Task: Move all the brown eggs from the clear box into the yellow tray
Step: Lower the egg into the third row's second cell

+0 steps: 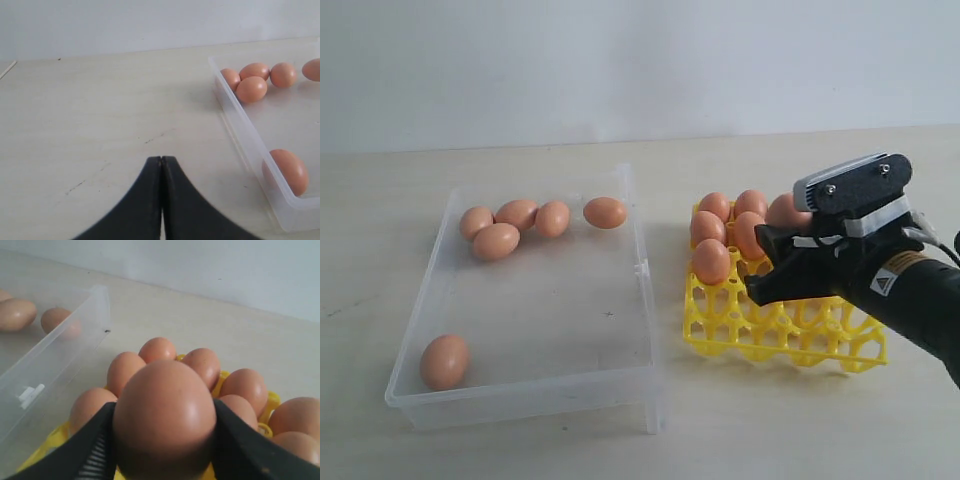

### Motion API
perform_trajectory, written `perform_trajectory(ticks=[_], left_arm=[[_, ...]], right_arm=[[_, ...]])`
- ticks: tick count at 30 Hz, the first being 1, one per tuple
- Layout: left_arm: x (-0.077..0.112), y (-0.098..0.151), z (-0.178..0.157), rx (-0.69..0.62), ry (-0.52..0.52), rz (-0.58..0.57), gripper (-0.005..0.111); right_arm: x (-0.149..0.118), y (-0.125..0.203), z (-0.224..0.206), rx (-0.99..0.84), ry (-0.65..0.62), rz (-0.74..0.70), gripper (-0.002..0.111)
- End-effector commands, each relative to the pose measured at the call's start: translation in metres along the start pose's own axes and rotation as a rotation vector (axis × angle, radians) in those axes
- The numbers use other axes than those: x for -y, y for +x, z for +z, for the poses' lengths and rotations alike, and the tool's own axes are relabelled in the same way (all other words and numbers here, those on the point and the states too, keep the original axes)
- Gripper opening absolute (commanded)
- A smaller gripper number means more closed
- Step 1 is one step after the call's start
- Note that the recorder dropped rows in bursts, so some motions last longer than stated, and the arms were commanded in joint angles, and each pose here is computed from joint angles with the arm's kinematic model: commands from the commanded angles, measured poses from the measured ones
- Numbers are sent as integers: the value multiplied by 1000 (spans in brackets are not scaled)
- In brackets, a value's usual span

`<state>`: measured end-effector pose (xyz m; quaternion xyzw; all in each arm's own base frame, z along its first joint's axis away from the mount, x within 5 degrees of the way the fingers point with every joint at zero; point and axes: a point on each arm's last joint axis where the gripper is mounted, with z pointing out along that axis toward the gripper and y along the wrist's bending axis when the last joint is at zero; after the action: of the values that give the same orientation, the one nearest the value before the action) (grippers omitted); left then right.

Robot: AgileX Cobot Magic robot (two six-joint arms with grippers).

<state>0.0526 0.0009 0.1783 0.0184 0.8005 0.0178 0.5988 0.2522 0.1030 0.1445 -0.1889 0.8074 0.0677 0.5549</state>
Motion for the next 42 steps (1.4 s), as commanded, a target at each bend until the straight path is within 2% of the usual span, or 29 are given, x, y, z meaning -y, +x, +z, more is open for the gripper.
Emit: perform_trajectory(ticks=[1,17,28,35,37,38,40,42], left_arm=[[0,-2,0,5,-4,3,0],[0,-2,0,5,-4,3,0],[0,-2,0,5,-4,3,0],[0,-2,0,5,-4,5,0],[0,-2,0,5,-4,5,0],[0,-2,0,5,-4,5,0],[0,-2,0,5,-4,5,0],[0,-2,0,5,-4,5,0]], right_arm=[[-2,0,11,18,-29,-23,0],[-6,20,37,-55,-40,-5,0],[-9,25,50,-79,-69,12,23],[-8,27,50,-100,-56,-39,26],[-7,29,50,-119,-44,-43,32],[-6,30,50,-130,-36,-48,44],[-6,30,50,-129,-36,-53,60],[-5,30,50,-136,-27,-65,66]])
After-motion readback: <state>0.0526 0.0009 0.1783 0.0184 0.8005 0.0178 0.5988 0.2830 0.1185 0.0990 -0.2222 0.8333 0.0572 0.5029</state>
